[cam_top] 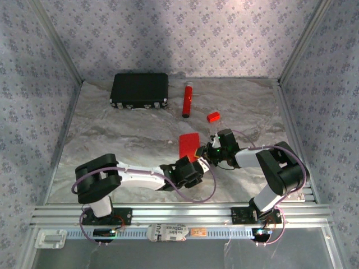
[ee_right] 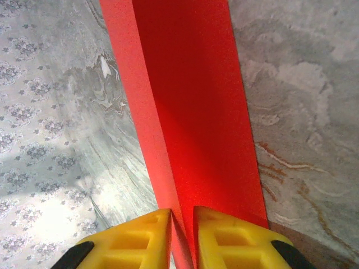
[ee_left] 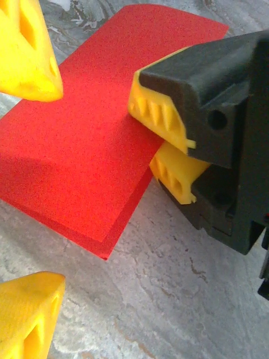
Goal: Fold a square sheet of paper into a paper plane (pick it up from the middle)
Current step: Fold the triangle a second time at the center of the table.
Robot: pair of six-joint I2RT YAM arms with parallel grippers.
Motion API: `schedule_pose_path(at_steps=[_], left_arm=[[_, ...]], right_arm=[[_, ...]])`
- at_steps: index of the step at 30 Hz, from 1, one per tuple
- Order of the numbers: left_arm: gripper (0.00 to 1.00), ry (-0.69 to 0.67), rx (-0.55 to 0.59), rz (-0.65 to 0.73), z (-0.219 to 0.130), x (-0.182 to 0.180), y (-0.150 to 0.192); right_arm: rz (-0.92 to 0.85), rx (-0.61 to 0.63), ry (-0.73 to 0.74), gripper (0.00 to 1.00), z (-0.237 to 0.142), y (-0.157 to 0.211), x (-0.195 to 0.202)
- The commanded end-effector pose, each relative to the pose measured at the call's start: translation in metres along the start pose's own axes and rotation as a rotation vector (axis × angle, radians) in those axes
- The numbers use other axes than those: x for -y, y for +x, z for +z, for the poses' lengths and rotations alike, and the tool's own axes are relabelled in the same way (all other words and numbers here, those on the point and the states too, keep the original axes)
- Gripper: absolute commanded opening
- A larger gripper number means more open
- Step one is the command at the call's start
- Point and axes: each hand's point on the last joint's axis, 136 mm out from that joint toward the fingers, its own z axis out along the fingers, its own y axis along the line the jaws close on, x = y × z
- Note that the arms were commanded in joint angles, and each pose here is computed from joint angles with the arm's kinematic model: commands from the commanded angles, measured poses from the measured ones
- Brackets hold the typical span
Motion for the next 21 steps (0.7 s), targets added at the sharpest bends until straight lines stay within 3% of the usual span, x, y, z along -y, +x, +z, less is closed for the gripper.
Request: schedule_pose_path(at_steps=[1,8,21], left_arm=[[0.79,-0.024,0.036,0.017,0.0005,-0.0019,-0.0157],[0.69,-0.036,0.041,0.037,0.0034,-0.0022,-0.0191],[0.15,-0.029,0.059,0.038,-0.0026,-0.0041,-0.0229]], right_arm=[[-0.011,0.002,-0.015,0.19,-0.0029,-0.0025,-0.0093],[-0.007,0.005,-0.009,0.19,-0.0038,-0.0011,-0.0062],[-0.006,0.014,-0.005,0.20,-0.0068,-0.0002,-0.0044]])
